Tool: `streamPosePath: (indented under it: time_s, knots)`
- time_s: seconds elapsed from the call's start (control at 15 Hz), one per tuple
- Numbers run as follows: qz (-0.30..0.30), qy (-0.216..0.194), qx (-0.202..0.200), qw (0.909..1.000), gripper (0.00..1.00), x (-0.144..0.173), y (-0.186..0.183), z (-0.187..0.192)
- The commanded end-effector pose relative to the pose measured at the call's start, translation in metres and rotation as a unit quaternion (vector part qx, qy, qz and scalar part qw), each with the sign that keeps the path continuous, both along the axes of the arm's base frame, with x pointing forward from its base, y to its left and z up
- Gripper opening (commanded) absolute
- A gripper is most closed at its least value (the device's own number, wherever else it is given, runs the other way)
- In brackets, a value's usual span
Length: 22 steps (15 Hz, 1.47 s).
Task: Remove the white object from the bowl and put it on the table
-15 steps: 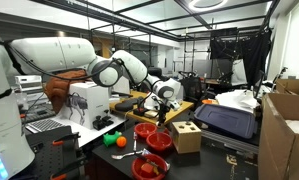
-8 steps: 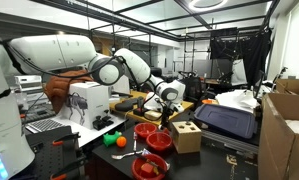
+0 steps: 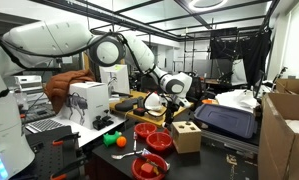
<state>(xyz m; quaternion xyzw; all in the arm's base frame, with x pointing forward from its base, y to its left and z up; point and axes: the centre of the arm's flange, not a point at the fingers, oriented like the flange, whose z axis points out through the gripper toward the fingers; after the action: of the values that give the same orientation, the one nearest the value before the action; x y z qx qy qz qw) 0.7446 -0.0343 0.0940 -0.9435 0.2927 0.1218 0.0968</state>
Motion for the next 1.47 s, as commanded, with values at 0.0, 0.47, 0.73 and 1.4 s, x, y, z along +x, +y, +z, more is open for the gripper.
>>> streamPosePath:
  time_s: [0.0, 0.47, 0.73, 1.4]
  knots:
    - [0.025, 0.014, -0.008, 0.9996, 0.17, -0.067, -0.017, 0.047]
    - [0.036, 0.063, -0.051, 0.9961, 0.17, -0.109, -0.064, 0.044]
    - [0.026, 0.087, -0.079, 0.9927, 0.17, -0.115, -0.062, 0.015]
    - [0.034, 0.078, -0.108, 0.9905, 0.17, -0.108, -0.015, -0.026]
